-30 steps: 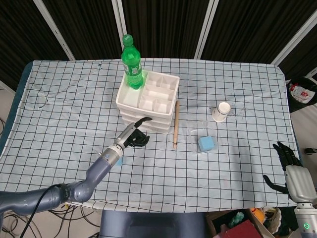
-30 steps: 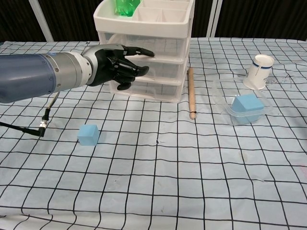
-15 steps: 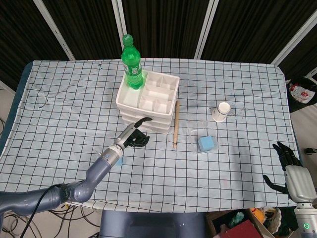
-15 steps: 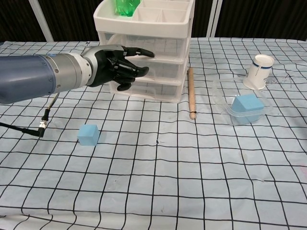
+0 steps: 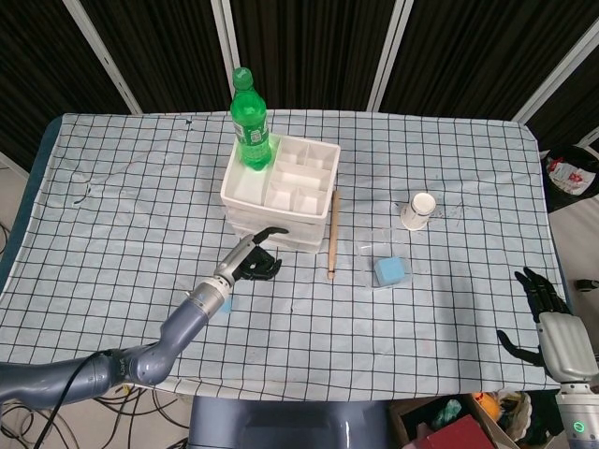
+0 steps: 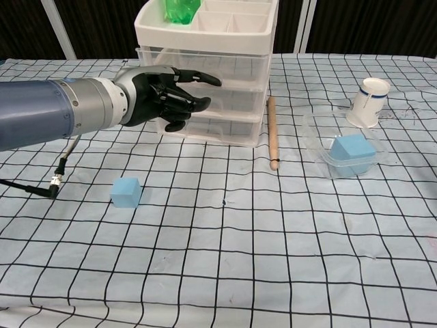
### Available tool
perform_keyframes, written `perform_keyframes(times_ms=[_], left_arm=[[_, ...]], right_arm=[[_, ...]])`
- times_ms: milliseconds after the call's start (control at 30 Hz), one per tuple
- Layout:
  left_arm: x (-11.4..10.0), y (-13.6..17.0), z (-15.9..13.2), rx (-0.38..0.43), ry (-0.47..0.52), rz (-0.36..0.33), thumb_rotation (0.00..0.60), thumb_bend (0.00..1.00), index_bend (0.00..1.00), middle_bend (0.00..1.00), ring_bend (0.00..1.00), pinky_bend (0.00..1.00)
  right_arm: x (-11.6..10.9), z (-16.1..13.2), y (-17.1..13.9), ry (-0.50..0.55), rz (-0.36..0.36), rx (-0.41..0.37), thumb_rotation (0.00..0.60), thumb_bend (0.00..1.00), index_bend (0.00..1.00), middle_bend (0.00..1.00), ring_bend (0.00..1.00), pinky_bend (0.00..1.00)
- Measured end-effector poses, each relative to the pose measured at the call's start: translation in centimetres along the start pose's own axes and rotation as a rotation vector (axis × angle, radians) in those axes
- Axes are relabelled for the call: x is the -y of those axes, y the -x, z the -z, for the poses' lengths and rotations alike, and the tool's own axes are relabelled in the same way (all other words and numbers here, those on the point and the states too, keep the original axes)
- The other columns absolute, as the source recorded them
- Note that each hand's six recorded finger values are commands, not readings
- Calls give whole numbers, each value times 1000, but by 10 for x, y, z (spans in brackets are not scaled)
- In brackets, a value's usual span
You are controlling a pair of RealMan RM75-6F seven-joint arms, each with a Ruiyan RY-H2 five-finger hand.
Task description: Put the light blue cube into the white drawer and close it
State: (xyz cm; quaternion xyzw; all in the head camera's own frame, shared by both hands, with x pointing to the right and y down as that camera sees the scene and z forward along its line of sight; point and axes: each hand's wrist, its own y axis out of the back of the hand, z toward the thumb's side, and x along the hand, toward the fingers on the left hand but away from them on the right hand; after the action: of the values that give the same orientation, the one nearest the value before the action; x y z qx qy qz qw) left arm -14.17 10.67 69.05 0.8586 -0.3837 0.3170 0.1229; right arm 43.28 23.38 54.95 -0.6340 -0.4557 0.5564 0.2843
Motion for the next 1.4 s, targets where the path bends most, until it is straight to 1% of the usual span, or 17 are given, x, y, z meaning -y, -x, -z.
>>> perform_keyframes(times_ms=[333,500,600,767,867,967,1067,1300,1400], left_arm=[[1,10,3,1,6,7,600,509,218,963,914,837],[0,20,9,-1,-6,4,600,509,133,963,914,837],[-2,27,13,-6,-8,5,600,506,99,963,914,837],[-7,43,19,-10,-32,3,600,497,85,963,914,837],[-9,52,23,-12,-62,6,600,497,85,963,914,837],[-11,60,24,1,-120,3,600,496,85,965,914,837],[-15,67,20,34,-221,-18,600,494,85,967,914,837],[-30,83,1,138,-539,-126,600,493,86,972,920,844],[-34,88,-9,167,-647,-166,600,490,114,973,922,848]], right_arm=[[0,-1,0,-5,2,-2,600,237,0,0,0,176],[0,-1,0,-5,2,-2,600,237,0,0,0,176],[0,0,0,-5,3,-2,600,237,0,0,0,176],[0,0,0,-5,3,-1,600,237,0,0,0,176],[0,0,0,-5,4,-1,600,237,0,0,0,176],[0,-1,0,-7,6,-2,600,237,0,0,0,176],[0,-1,0,-7,5,-1,600,237,0,0,0,176],[0,-1,0,-10,5,-3,600,237,0,0,0,176],[0,-1,-1,-9,6,-1,600,238,0,0,0,176]])
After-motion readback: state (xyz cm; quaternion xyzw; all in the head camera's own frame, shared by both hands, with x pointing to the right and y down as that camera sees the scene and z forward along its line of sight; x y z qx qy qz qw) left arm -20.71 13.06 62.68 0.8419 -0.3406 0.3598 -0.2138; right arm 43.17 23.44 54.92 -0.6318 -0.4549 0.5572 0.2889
